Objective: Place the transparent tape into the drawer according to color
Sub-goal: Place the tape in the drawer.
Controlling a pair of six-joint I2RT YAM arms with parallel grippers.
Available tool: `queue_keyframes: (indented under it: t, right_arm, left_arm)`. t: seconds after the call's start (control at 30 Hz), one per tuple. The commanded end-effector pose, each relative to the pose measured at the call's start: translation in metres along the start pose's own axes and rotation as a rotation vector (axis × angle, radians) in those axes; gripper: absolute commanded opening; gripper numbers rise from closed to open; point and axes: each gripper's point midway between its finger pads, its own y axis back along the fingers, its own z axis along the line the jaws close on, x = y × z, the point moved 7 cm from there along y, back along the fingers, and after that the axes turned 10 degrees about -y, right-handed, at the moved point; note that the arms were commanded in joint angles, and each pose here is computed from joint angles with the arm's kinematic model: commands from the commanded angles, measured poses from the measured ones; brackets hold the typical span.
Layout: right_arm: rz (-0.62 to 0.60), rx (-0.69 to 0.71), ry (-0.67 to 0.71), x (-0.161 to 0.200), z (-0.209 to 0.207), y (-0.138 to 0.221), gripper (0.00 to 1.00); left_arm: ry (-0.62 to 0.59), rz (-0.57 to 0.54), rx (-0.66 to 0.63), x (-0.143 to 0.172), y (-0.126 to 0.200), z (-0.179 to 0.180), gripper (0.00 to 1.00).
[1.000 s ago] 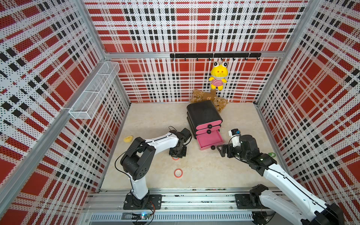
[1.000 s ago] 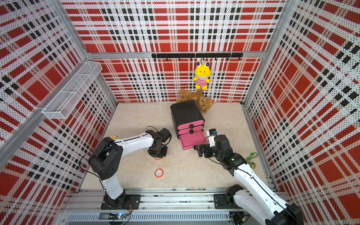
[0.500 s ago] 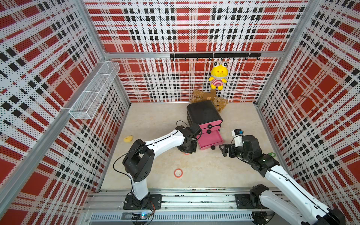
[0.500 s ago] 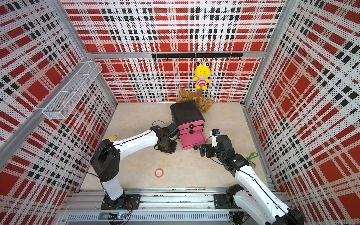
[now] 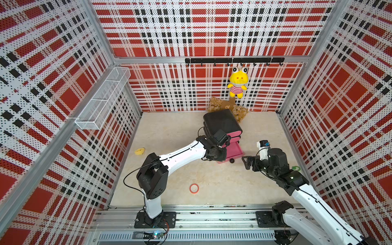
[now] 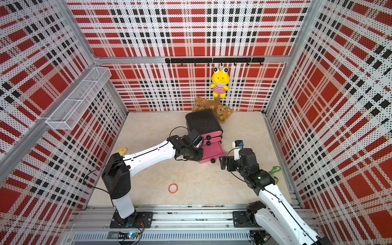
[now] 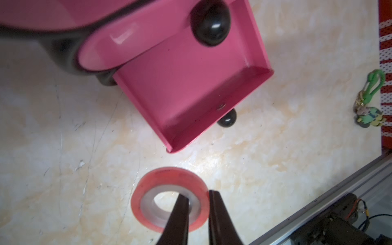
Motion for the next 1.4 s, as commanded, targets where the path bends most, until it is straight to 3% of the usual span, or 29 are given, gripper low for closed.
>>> queue_keyframes:
  t: [0.0, 0.47, 0.5, 0.63, 0.8, 1.07, 1.37]
  right_arm:
    - [-0.045, 0.005, -0.006, -0.011, 0.002, 0.009, 1.00]
    - [-0.059, 0.001, -0.011, -0.012, 0.001, 0.014, 1.00]
    - [-0.059, 0.001, -0.010, -0.012, 0.001, 0.014, 1.00]
    - [-0.060, -0.007, -0.010, -0.012, 0.002, 0.016, 1.00]
    - [-0.056, -0.012, -0.010, -0.011, 0.003, 0.015, 1.00]
    - [-0.049, -0.018, -0.010, -0.011, 0.004, 0.015, 1.00]
    - [-0.017, -0.040, -0.008, -0.009, 0.006, 0.011, 1.00]
  left_arm:
    - [-0.008, -0.052, 0.029, -0.017, -0.013, -0.009, 0.00]
    - [-0.052, -0.056, -0.077, -0.032, -0.062, -0.007, 0.00]
    - [-0.051, -0.055, -0.078, -0.032, -0.064, -0.007, 0.02]
    - [-0.062, -0.071, -0.105, -0.033, -0.064, -0.009, 0.28]
    - [-0.071, -0.064, -0.142, -0.029, -0.065, -0.007, 0.47]
    - [-0.089, -0.073, -0.122, -0.028, -0.050, -0.019, 0.55]
    - [-0.115, -0.027, -0.067, 0.008, 0.010, -0.040, 0.77]
